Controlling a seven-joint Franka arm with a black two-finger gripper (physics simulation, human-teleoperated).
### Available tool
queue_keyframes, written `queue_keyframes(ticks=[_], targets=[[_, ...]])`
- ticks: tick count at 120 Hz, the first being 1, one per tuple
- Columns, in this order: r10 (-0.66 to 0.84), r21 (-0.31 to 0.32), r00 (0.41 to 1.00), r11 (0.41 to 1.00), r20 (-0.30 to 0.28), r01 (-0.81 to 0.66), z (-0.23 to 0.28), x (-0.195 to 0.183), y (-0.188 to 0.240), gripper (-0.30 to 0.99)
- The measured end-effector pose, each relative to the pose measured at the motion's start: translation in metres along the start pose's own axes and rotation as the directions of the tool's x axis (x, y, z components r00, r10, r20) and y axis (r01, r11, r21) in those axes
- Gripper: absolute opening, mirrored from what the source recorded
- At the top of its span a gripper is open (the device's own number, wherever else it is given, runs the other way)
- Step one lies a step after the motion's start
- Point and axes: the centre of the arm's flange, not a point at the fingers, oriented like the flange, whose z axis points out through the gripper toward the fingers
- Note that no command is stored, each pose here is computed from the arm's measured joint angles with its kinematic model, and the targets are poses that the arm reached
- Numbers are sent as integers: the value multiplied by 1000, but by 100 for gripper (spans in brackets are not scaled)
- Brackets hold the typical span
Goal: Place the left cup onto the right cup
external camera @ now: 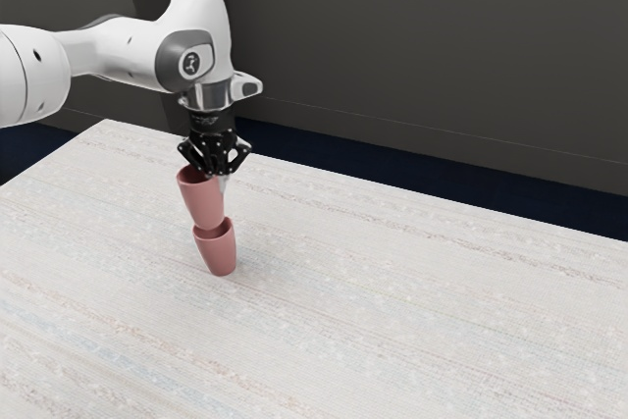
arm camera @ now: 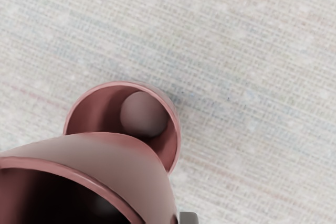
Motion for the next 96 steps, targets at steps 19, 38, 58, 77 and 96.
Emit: queue_keyframes(ticks=[19, 38, 58, 77, 96], targets=[[-13, -1, 1000, 1000, 6, 13, 3, 0, -2, -9], [-25, -4, 1000, 1000, 11, 25, 5, 0, -3, -9], [-36, -5, 999, 999, 18, 36, 7, 0, -6, -9], [-43, -5, 999, 999, 18, 43, 8, 2, -7, -9], [-42, -1, 999, 999, 20, 42, 14, 5, -7, -9]])
